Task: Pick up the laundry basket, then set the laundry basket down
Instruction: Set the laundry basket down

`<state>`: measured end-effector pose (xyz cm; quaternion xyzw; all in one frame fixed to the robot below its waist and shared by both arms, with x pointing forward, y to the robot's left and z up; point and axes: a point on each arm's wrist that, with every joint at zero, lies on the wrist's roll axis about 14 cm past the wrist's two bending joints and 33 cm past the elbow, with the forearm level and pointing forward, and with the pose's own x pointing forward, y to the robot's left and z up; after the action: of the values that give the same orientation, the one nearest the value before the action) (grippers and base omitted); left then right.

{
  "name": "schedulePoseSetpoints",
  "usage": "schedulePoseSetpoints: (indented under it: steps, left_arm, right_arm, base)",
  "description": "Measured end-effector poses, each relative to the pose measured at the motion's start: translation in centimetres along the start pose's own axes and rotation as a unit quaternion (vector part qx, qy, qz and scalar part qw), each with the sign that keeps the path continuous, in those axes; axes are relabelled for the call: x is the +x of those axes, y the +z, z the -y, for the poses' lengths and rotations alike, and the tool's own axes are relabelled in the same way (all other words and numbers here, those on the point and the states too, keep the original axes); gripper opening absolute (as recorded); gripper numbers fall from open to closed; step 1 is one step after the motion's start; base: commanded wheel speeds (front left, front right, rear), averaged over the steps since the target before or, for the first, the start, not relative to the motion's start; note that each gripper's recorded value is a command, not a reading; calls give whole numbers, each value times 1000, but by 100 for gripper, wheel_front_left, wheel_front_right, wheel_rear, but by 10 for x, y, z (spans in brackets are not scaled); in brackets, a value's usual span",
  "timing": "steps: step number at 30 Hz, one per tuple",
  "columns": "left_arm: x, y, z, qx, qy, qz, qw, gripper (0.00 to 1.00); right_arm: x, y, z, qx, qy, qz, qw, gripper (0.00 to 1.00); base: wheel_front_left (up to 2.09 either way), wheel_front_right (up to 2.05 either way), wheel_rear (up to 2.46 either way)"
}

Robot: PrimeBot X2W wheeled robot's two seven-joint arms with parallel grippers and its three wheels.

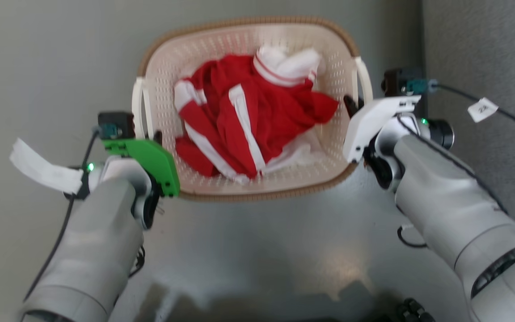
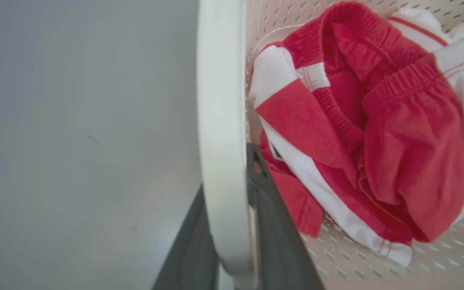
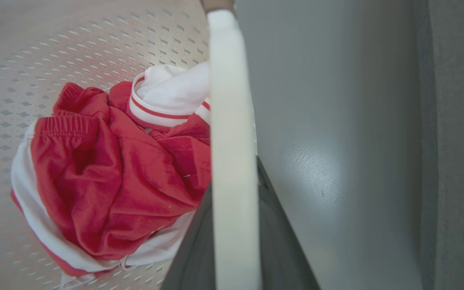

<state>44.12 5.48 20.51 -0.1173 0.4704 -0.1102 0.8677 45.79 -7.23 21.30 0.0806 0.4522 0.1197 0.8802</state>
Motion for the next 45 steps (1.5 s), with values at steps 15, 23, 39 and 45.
schedulePoseSetpoints:
  steps: [15,23,39,45]
  left_arm:
    - [43,-22,-18,-2,6,-22,1000,0]
    - [50,-24,-23,1,9,-22,1000,0]
    - [67,-38,-29,3,9,-34,999,0]
    - [69,-38,-30,10,9,-36,999,0]
  right_arm:
    - [44,-28,14,9,2,-26,1000,0]
    - [52,-30,15,9,6,-26,1000,0]
    - [68,-43,21,9,7,-36,999,0]
    - [69,-46,21,10,9,-38,999,0]
  base:
    - [0,0,0]
    - [0,0,0]
    - [0,0,0]
    - [0,0,0]
